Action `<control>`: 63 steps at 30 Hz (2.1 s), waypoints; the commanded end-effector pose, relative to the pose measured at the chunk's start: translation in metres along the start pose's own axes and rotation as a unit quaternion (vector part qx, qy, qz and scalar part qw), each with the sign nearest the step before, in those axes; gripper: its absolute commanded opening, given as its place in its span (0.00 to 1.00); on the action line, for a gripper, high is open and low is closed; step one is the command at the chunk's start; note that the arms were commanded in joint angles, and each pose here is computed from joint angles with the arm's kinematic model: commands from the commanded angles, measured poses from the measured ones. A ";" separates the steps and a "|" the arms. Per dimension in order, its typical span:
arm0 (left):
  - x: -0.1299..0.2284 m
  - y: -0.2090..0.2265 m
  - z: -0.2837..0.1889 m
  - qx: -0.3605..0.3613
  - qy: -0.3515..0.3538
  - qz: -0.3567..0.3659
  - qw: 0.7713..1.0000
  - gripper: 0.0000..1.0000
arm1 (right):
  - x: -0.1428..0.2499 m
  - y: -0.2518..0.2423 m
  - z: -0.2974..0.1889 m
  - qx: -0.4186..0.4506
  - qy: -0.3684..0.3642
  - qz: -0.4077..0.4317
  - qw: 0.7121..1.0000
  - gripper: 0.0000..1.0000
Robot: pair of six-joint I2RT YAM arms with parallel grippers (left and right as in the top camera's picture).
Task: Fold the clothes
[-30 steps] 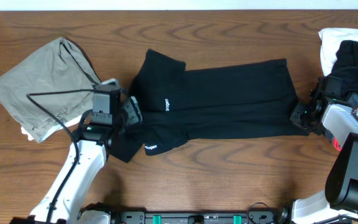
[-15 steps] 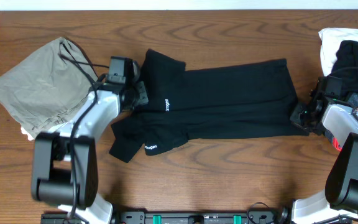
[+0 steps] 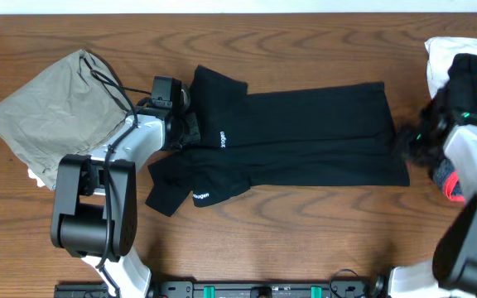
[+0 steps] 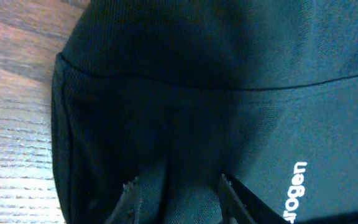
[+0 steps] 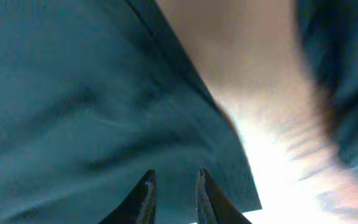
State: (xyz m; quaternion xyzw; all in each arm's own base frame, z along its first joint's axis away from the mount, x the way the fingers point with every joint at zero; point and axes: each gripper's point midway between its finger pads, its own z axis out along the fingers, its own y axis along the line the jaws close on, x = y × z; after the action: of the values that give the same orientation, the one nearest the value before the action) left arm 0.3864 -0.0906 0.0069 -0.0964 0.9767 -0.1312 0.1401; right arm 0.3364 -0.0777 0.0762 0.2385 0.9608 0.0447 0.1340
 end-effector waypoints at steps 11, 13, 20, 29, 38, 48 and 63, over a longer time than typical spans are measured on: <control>-0.004 -0.001 -0.001 0.003 -0.002 0.005 1.000 0.44 | 0.048 0.117 -0.018 -0.081 0.010 -0.204 0.976 0.22; -0.005 -0.001 -0.001 0.005 -0.005 0.006 1.000 0.44 | 0.061 0.133 -0.006 -0.090 0.027 -0.228 0.969 0.22; -0.016 -0.006 -0.001 0.013 -0.028 0.020 0.999 0.44 | 0.097 0.219 0.021 -0.191 0.029 -0.336 0.922 0.24; -0.025 -0.010 0.002 0.020 -0.045 0.025 0.998 0.44 | 0.141 0.289 0.057 -0.245 0.012 -0.414 0.877 0.28; -0.004 0.001 0.036 0.008 0.000 0.019 1.000 0.44 | 0.160 0.284 0.089 -0.229 0.048 -0.414 0.879 0.29; -0.025 -0.005 0.046 0.024 -0.042 0.027 0.998 0.44 | 0.180 0.239 0.094 -0.163 0.131 -0.382 0.900 0.30; -0.069 -0.007 0.038 0.014 -0.138 0.036 0.990 0.44 | 0.175 0.226 0.097 -0.132 0.133 -0.379 0.906 0.31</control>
State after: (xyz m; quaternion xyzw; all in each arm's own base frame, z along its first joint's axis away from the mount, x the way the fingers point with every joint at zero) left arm 0.4678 -0.1021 0.0092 -0.0676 0.9437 -0.1506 0.2867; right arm 0.3267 0.2317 0.0006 -0.1935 0.9579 0.1985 0.0743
